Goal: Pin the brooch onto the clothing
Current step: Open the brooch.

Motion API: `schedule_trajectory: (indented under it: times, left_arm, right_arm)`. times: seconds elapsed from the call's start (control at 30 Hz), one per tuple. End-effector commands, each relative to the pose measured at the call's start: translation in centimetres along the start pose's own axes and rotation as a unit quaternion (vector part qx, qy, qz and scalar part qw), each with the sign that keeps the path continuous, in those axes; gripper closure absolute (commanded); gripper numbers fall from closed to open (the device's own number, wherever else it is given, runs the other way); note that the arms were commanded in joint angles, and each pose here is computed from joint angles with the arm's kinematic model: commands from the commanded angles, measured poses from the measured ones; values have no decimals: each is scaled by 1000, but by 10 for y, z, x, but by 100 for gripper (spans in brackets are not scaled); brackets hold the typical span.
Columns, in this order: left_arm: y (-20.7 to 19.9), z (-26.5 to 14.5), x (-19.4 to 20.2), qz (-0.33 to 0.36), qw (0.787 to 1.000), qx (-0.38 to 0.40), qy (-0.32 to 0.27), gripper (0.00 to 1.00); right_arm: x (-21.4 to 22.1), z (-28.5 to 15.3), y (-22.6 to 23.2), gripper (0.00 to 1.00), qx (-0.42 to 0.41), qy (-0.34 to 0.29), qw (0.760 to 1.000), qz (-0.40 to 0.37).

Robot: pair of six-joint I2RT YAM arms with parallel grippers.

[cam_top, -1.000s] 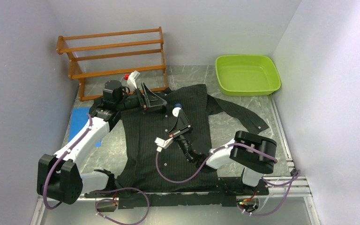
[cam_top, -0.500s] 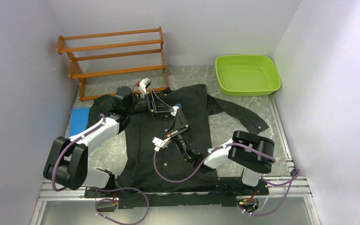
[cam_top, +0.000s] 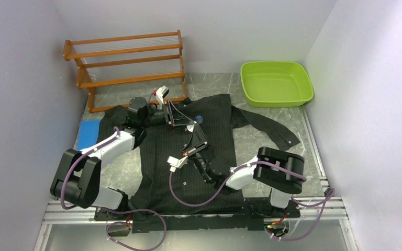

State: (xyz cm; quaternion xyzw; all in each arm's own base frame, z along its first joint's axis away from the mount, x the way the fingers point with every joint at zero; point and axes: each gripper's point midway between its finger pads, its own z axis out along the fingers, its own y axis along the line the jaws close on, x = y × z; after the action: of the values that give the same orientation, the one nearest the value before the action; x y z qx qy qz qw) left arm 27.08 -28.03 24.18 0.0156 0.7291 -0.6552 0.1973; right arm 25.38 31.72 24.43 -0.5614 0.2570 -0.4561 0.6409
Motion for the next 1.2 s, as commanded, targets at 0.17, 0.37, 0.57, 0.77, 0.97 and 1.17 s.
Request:
schedule_trajectory:
  times: [0.17, 0.37, 0.57, 0.77, 0.97, 1.17]
  left_arm:
    - [-10, -3, 3, 26, 1000, 11, 5, 97]
    - [-8, -6, 4, 34, 999, -7, 1, 97]
    - [-2, -14, -4, 68, 996, -55, -9, 97]
    - [-14, -41, -20, 168, 972, -162, -36, 97]
    - [-26, -72, -38, 262, 932, -234, -84, 97]
    - [-42, -81, -36, 300, 922, -222, -100, 97]
  right_arm:
    - [18, -2, -43, 100, 86, 40, 991, 90]
    - [22, -2, -40, 74, 85, 51, 987, 124]
    - [31, 1, -34, 2, 60, 82, 966, 236]
    - [19, 0, -22, 0, -56, 45, 916, 396]
    - [13, -8, -23, 0, -174, -31, 783, 596]
    - [29, -18, -46, 0, -231, -124, 602, 754]
